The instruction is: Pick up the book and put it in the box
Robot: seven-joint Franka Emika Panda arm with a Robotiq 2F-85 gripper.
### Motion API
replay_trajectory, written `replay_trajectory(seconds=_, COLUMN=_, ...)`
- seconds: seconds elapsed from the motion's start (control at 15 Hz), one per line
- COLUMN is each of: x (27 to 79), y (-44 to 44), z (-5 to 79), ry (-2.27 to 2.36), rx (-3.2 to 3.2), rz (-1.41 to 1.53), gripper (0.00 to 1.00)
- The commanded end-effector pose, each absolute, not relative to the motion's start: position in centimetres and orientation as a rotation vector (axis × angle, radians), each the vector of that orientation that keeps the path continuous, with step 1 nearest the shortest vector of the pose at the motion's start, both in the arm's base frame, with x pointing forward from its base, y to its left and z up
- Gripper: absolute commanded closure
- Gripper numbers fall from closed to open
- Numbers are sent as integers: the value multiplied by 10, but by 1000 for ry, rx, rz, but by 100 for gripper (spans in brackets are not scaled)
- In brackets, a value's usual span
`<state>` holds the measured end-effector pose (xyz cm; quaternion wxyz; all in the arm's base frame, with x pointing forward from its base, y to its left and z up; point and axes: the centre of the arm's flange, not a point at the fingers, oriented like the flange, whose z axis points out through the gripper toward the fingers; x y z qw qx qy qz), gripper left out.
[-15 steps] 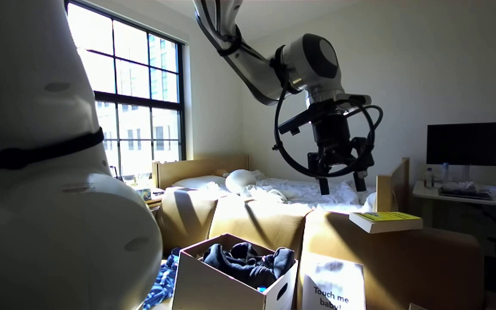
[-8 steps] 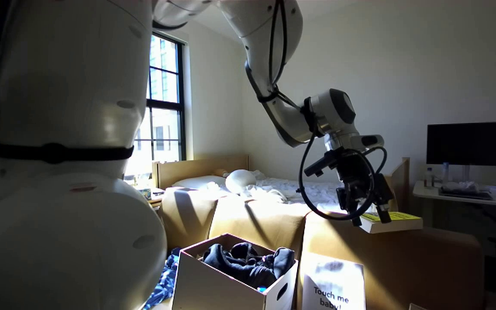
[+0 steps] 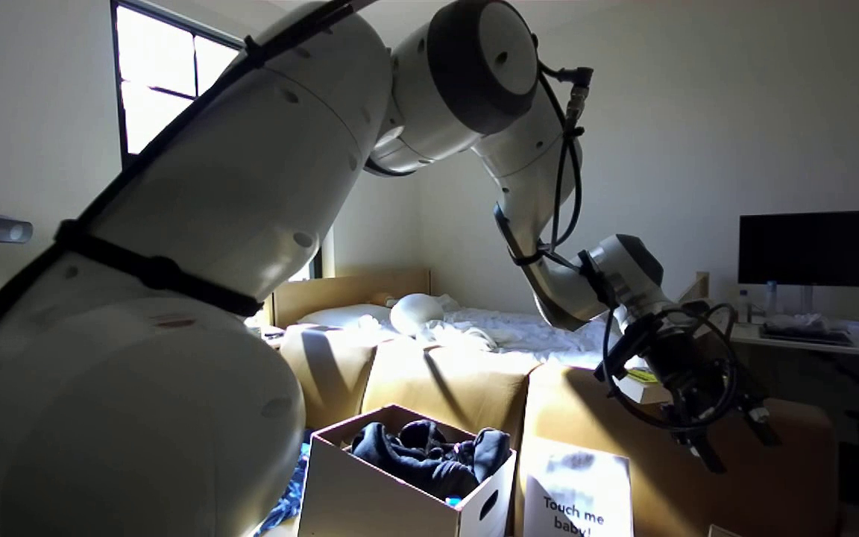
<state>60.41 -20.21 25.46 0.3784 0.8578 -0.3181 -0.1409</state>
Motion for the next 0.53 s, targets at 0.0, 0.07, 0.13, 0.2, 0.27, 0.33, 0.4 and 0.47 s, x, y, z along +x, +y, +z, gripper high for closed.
replay_trajectory(seconds=0.0, x=606, y=-205, z=247, ry=-809, rx=2181, rz=-373, gripper=0)
replay_trajectory(seconds=0.07, x=606, y=-205, z=243, ry=-806, rx=2181, rz=-374, gripper=0)
replay_trajectory(seconds=0.13, x=607, y=-205, z=243, ry=-805, rx=2182, rz=-372, gripper=0)
replay_trajectory(seconds=0.2, x=607, y=-203, z=246, ry=-805, rx=2183, rz=-367, gripper=0)
replay_trajectory(seconds=0.27, x=608, y=-203, z=248, ry=-805, rx=2185, rz=-363, gripper=0)
replay_trajectory(seconds=0.33, x=608, y=-202, z=249, ry=-806, rx=2185, rz=-360, gripper=0)
replay_trajectory(seconds=0.4, x=618, y=-201, z=238, ry=-816, rx=2162, rz=-368, gripper=0)
replay_trajectory(seconds=0.47, x=633, y=-208, z=222, ry=-819, rx=2139, rz=-369, gripper=0)
